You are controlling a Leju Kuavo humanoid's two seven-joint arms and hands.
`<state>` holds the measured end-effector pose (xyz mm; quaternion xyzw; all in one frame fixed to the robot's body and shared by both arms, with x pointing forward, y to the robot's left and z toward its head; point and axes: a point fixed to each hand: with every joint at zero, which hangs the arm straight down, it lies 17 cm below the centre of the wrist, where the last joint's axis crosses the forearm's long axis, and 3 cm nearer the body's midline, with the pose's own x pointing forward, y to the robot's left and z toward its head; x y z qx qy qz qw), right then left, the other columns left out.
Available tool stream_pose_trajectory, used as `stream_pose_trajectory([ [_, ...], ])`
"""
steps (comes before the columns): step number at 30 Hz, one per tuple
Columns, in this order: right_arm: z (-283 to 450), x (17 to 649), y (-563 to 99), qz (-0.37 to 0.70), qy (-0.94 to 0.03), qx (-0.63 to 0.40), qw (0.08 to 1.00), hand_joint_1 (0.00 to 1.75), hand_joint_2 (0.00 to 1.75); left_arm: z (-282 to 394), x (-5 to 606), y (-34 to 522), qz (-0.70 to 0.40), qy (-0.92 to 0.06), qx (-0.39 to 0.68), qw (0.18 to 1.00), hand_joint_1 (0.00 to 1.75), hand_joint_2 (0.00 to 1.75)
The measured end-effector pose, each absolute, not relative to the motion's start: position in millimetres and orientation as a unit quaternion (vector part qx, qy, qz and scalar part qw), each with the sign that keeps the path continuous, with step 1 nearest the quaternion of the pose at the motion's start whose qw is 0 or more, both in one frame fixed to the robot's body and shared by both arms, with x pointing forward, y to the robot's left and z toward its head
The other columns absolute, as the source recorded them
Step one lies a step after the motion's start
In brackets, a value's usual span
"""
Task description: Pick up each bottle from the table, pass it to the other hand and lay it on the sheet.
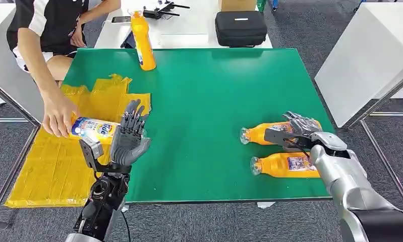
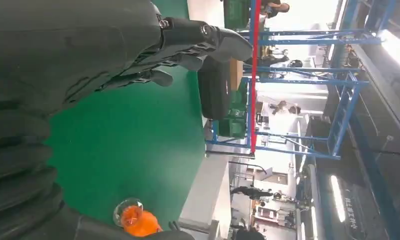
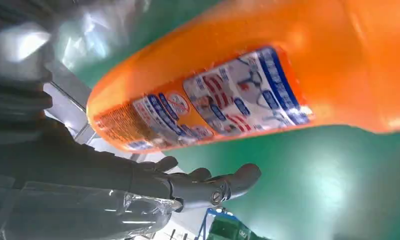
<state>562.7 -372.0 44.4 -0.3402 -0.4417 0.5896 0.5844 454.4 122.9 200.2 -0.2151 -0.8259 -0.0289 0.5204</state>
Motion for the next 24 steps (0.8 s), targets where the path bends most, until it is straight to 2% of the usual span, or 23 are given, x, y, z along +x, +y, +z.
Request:
stream_pose_trajectory([
  [24, 34.4, 556.8, -387.7, 0.588, -0.415, -0.356, 0.596, 0.0, 1.75, 195.1, 455.0, 121.9, -0.028, -0.821, -0.218, 0.526, 0.0, 1.75],
])
